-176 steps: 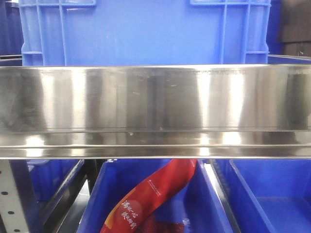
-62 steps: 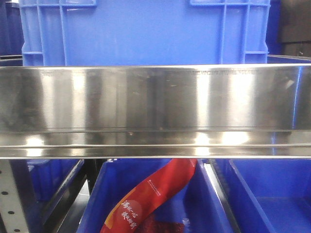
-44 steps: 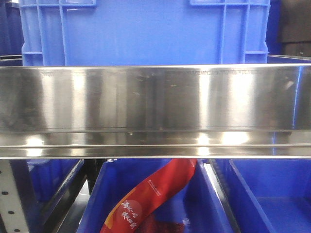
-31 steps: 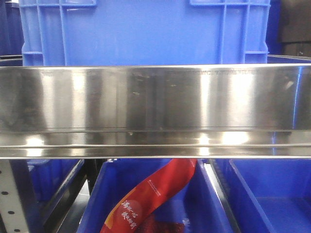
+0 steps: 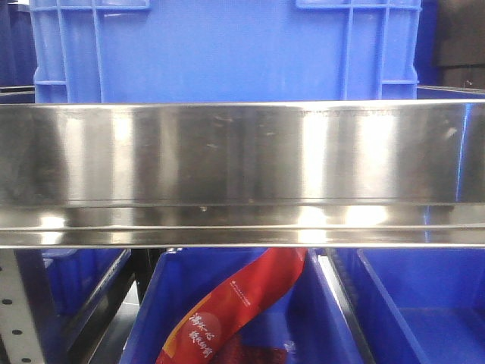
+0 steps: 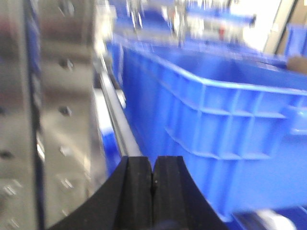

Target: Grab PVC pipe and place in blue bin

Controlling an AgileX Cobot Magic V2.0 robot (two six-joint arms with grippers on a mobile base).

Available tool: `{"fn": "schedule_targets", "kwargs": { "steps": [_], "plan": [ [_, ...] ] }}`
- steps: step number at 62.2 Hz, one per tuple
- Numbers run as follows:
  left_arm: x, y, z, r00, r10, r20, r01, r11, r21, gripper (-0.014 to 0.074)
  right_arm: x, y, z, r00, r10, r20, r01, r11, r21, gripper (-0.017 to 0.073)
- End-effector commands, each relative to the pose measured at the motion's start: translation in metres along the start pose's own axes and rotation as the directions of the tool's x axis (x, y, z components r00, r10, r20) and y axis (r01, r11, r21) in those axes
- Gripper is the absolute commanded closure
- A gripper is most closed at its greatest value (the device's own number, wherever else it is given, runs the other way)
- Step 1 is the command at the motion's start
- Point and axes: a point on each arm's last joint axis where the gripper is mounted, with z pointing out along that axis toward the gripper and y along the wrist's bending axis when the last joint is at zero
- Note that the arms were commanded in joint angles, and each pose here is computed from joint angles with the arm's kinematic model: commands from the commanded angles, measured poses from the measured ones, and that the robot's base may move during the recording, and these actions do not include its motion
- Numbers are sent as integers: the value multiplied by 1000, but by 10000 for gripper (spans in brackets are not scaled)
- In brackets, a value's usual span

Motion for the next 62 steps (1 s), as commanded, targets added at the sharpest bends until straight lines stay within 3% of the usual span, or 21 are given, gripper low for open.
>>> {"fn": "schedule_targets", "kwargs": {
  "steps": [1, 5, 9, 13, 20, 27, 35, 42, 51, 62],
  "plan": [
    [8, 2, -8, 994, 71, 89, -70, 997, -16, 704, -1, 0, 0, 1000, -1, 15, 1, 1000, 6, 727],
    [20, 5, -14, 987, 125, 105, -121, 992, -46, 704, -1, 0, 0, 1000, -1, 15, 1, 1000, 6, 727],
    [31, 8, -20, 983, 147, 110, -139, 987, -77, 704, -1, 0, 0, 1000, -1, 15, 1, 1000, 6, 727],
    [43, 11, -27, 984, 142, 109, -130, 986, -109, 704, -1, 0, 0, 1000, -1, 15, 1, 1000, 6, 727],
    [63, 15, -35, 990, 90, 113, -72, 985, -156, 704, -1, 0, 0, 1000, -1, 15, 1, 1000, 6, 727],
    [80, 19, -39, 987, 119, 111, -93, 973, -213, 704, -1, 0, 0, 1000, -1, 15, 1, 1000, 6, 727],
    [96, 23, -36, 992, 96, 83, -71, 963, -259, 704, -1, 0, 0, 1000, -1, 15, 1, 1000, 6, 727],
    [99, 24, -35, 990, 102, 98, -73, 961, -267, 704, -1, 0, 0, 1000, -1, 15, 1, 1000, 6, 727],
    [101, 25, -35, 990, 130, 62, -109, 957, -269, 704, -1, 0, 0, 1000, -1, 15, 1, 1000, 6, 727],
    [97, 23, -35, 979, 174, 104, -143, 957, -252, 704, -1, 0, 0, 1000, -1, 15, 1, 1000, 6, 727]
  ]
}}
